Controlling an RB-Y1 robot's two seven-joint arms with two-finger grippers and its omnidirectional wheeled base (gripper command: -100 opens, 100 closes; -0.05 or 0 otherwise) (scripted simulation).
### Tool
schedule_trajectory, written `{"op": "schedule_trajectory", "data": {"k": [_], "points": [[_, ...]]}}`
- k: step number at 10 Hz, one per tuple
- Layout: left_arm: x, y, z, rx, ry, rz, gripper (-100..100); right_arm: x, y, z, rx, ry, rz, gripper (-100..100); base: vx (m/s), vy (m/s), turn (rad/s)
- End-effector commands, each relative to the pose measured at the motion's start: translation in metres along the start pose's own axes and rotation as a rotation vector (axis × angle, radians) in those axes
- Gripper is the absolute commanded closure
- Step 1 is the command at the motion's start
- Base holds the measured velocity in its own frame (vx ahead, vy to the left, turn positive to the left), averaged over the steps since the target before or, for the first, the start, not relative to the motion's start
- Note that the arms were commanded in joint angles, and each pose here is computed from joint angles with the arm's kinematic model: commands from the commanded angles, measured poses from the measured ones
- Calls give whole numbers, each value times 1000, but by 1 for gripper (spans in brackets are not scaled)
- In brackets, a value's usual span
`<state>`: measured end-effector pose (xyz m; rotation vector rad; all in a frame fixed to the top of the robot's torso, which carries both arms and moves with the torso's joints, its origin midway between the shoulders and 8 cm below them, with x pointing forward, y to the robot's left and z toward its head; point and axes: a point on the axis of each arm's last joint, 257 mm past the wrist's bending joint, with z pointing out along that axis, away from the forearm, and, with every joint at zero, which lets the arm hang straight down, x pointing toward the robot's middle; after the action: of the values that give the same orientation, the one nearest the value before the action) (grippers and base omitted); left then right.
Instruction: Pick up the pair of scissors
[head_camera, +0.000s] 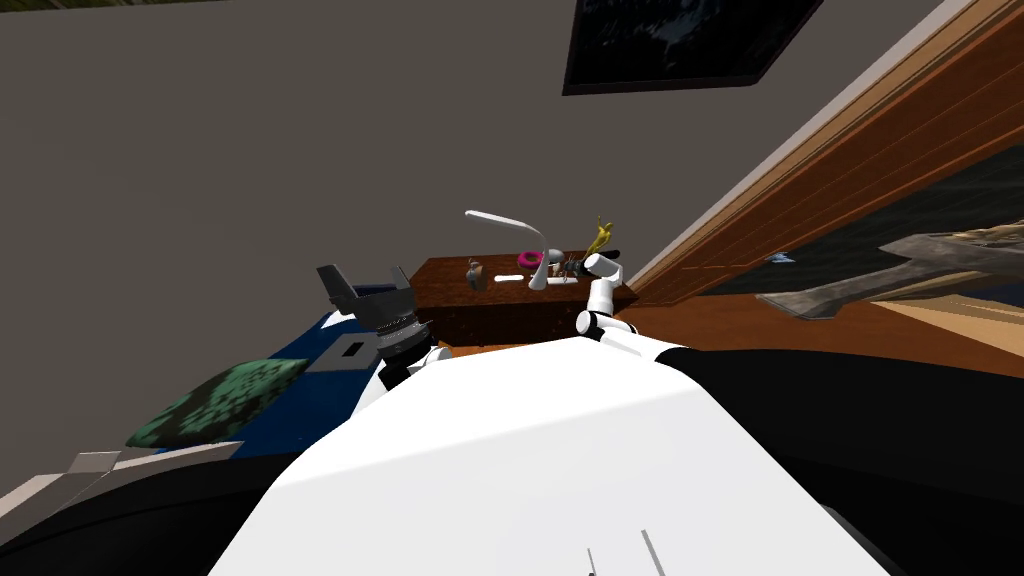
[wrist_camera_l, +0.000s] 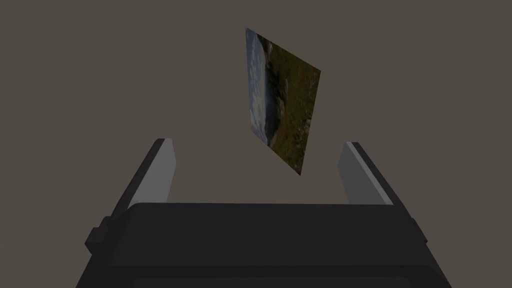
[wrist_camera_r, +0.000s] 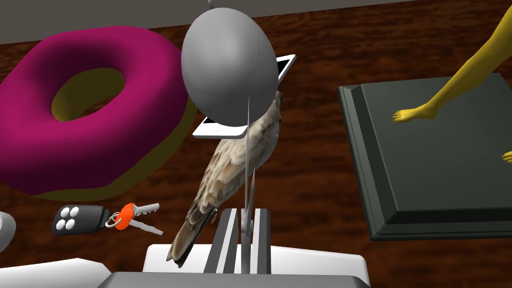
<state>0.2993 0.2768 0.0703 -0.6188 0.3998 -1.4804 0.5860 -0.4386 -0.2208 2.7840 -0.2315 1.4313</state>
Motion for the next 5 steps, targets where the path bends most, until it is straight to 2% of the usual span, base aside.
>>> {"op": "schedule_trajectory", "data": {"k": [1, 2, 3, 4, 5], "points": [[0, 0, 0, 0, 0, 0, 0, 0, -31, 5, 24, -7, -1, 100, 12, -88, -366], [0, 0, 0, 0, 0, 0, 0, 0, -38, 6, 31, -11, -17, 100, 4, -70, -134], [0, 0, 0, 0, 0, 0, 0, 1, -60, 10, 48, -14, -18, 100, -2, -83, -163], [0, 0, 0, 0, 0, 0, 0, 0, -66, 11, 54, -17, -34, 100, 1, -56, -83], [0, 0, 0, 0, 0, 0, 0, 1, -90, 14, 73, -19, -37, 100, 2, -56, -228]]}}
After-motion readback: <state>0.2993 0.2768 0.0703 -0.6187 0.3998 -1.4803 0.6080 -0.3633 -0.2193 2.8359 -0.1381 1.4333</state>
